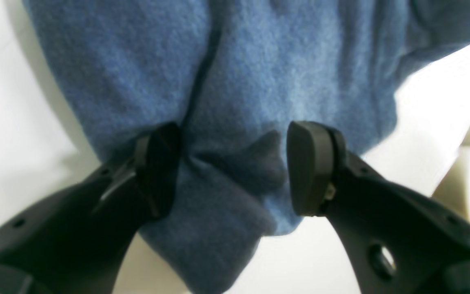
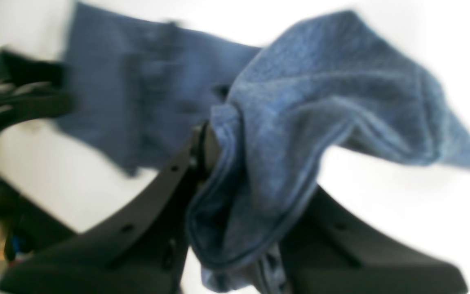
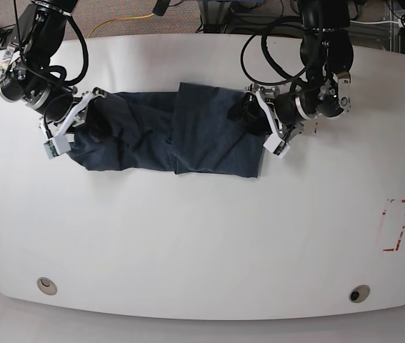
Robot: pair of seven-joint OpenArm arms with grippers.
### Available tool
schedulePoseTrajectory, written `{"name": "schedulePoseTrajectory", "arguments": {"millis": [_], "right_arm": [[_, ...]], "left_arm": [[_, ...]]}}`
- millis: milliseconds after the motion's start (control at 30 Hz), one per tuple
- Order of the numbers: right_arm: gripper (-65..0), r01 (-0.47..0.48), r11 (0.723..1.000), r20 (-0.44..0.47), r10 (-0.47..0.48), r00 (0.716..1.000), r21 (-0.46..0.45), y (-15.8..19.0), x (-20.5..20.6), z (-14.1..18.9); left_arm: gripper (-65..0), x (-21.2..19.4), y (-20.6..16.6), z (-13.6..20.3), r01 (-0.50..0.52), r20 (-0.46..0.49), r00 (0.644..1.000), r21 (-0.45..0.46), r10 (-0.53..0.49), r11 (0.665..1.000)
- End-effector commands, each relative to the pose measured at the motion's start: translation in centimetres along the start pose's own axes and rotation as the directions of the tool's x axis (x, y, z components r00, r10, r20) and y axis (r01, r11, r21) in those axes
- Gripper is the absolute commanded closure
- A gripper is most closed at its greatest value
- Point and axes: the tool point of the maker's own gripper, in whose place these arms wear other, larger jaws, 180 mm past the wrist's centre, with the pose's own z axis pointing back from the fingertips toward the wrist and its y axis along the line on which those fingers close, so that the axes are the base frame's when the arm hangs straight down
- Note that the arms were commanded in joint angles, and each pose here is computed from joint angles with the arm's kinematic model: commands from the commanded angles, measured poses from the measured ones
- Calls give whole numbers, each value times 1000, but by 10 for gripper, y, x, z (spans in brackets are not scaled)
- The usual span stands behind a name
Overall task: Fold the T-shirt properly
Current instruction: 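Fold the strip in half, bringing the left gripper's end onto the right gripper's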
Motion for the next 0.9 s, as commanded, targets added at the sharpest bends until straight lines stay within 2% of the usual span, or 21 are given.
{"name": "schedulePoseTrajectory", "arguments": {"millis": [0,133,533,867], "right_arm": [[0,-44,998,45,42,998,40,16,18,-1],[0,-78,991,31,75,997,105,36,23,-16],[0,-106,960,79,88,993,260,90,42,-50],[0,3,943,70,-28,997,332,98,44,-80]], "left_arm": [[-383,-6,-6,-10,-14,-43,999,-9,13,1000],[-383,-6,-15,-19,-39,-37,999,-35,38,999],[-383,-15,-30,-26,-37,-61,998,-70,32,997],[-383,-17,-30,-26,-39,-65,997,-69,35,997]]}}
